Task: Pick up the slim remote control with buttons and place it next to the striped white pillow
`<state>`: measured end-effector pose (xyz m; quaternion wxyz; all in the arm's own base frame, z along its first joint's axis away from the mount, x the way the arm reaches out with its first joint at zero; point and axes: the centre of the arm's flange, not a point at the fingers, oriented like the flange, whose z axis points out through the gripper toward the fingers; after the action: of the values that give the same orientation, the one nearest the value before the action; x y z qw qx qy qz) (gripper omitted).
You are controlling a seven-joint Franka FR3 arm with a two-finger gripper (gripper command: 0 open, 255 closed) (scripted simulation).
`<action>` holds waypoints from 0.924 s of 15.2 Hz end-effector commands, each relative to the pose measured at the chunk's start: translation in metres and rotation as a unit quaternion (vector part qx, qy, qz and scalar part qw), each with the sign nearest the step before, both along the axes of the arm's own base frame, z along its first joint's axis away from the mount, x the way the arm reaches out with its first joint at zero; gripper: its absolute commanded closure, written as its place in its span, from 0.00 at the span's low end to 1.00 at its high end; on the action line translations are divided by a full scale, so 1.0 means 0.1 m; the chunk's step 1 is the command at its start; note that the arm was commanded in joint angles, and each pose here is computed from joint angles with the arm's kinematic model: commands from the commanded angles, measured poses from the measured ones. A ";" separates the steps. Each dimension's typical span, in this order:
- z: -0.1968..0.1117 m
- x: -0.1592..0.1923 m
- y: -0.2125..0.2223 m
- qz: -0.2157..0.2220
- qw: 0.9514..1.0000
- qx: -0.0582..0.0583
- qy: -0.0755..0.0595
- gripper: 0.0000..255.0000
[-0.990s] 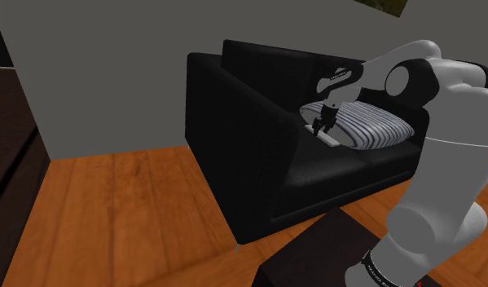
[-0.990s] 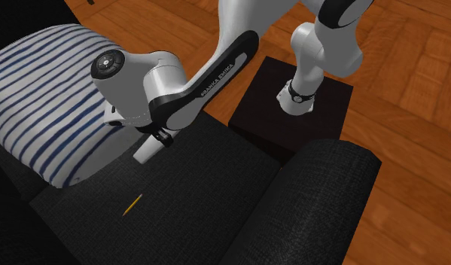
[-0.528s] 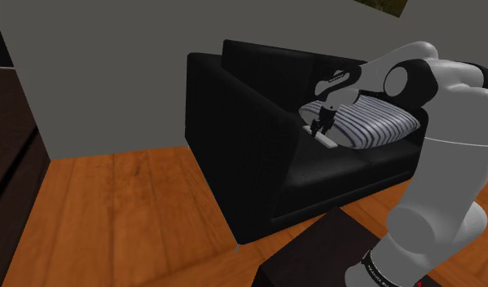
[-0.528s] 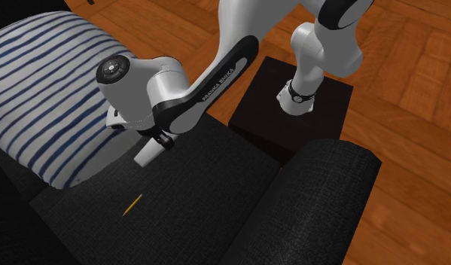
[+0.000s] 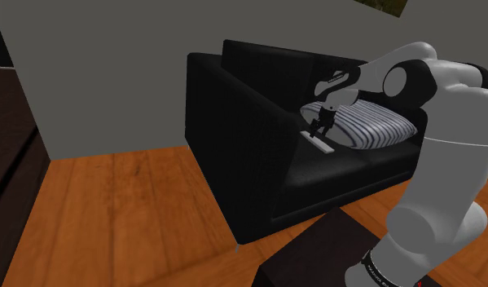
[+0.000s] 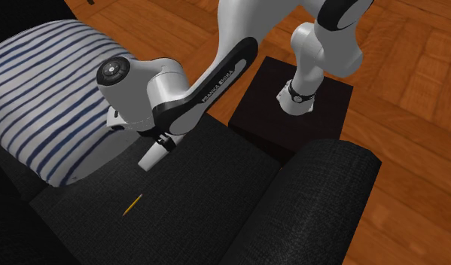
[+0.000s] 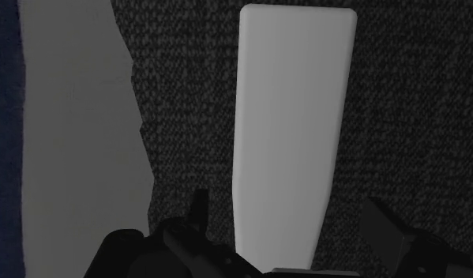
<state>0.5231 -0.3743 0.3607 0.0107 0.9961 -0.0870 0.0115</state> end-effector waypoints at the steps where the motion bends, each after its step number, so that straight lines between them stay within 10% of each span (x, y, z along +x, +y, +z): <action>1: -0.13 -0.06 -0.05 -0.005 1.000 0.003 0.010 0.00; 6: 0.41 -0.06 -0.04 -0.004 1.000 0.003 0.010 0.00; 14: 0.41 -0.06 -0.04 -0.004 1.000 0.003 0.010 0.00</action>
<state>0.5169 -0.3788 0.4012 0.0085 0.9958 -0.0914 0.0013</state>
